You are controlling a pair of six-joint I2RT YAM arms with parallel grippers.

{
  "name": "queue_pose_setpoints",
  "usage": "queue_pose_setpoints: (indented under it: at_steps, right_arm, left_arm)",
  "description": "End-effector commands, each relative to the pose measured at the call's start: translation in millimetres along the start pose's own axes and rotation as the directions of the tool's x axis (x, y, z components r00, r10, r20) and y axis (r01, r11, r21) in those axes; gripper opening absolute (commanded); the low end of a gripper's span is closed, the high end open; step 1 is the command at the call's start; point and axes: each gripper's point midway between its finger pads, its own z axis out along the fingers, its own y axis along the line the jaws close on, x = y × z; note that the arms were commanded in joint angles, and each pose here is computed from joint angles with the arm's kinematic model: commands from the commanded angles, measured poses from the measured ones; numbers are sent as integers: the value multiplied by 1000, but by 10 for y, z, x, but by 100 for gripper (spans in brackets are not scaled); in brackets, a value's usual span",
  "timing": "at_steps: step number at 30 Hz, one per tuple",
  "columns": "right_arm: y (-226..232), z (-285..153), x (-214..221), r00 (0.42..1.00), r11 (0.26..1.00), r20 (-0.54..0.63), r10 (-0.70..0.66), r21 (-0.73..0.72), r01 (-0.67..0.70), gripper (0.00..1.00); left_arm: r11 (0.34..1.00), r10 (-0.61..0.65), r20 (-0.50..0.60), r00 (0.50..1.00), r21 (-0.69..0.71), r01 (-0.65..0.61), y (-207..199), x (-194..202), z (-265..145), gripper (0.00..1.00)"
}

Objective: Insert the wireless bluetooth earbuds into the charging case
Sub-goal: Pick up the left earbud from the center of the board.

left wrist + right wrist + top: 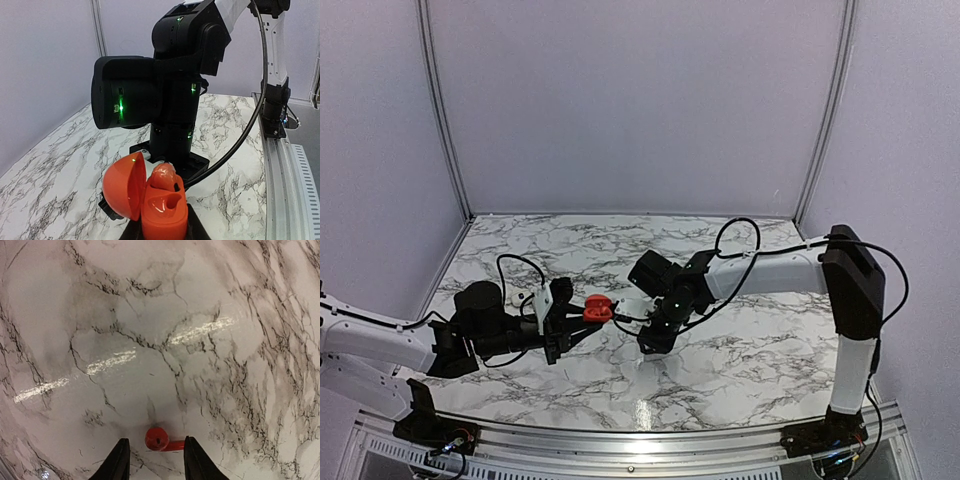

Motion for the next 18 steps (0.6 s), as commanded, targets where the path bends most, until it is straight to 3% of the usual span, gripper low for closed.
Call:
queue_pose_setpoints:
  at_steps: [1, 18]
  right_arm:
    - [-63, -18, -43, 999, 998, -16, -39, 56, 40, 38]
    - [-75, 188, 38, 998, 997, -57, -29, 65, 33, 32]
  left_arm:
    - [1000, 1, 43, 999, 10, -1, -5, -96, -32, 0]
    - [1000, 16, 43, 999, 8, -16, 2, -90, -23, 0]
